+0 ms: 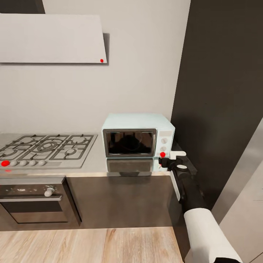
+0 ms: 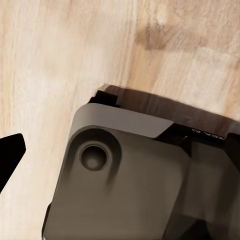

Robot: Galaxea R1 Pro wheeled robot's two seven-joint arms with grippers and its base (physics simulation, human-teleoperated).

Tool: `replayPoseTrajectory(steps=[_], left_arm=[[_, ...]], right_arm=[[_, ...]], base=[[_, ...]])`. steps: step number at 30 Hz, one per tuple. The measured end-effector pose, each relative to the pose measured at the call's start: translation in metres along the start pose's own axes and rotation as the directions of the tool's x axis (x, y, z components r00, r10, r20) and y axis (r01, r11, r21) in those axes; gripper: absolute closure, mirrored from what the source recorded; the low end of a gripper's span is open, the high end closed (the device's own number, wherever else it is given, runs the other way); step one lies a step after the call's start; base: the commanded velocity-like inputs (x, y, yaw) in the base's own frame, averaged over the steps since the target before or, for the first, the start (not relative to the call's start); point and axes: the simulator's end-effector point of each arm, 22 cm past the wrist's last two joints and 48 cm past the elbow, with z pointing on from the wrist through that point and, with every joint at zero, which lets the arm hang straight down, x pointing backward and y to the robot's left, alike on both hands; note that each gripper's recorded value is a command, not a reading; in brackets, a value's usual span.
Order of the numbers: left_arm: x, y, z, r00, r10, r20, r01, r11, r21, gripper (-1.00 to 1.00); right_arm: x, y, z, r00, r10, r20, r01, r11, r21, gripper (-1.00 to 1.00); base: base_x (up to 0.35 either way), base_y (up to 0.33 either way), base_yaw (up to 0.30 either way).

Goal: In the kitchen, take the popcorn bag from the countertop, put it into the microwave, and heat it until the popcorn is cooked so the cooked popcorn ends up inside the bag.

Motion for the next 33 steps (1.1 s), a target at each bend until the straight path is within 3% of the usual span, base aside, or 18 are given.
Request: replayPoseTrajectory(steps=[8, 15, 29, 33], left_arm=[[0.0, 0.001, 0.0, 1.0, 0.0, -0.001, 0.0, 1.0, 0.0, -1.0], [0.0, 0.0, 0.0, 1.0, 0.0, 0.001, 0.0, 1.0, 0.0, -1.0], [0.0, 0.001, 0.0, 1.0, -0.003, 0.0, 0.003, 1.0, -0.001, -1.0], [0.0, 0.001, 0.0, 1.0, -0.003, 0.0, 0.003, 1.0, -0.001, -1.0]], right_arm=[[0.021, -0.002, 0.005, 0.999, -0.007, -0.042, 0.008, 1.0, 0.005, -1.0], [0.023, 0.001, 0.006, 0.999, -0.002, -0.035, 0.002, 1.0, -0.005, -1.0], [0.039, 0.005, 0.01, 0.998, -0.005, -0.069, 0.003, 1.0, -0.019, -1.0], [0.039, -0.005, 0.011, 0.997, -0.021, -0.07, 0.021, 1.0, -0.005, -1.0]], base=[[0.099, 0.0, 0.0], [0.178, 0.0, 0.0], [0.012, 0.0, 0.0], [0.0, 0.0, 0.0]])
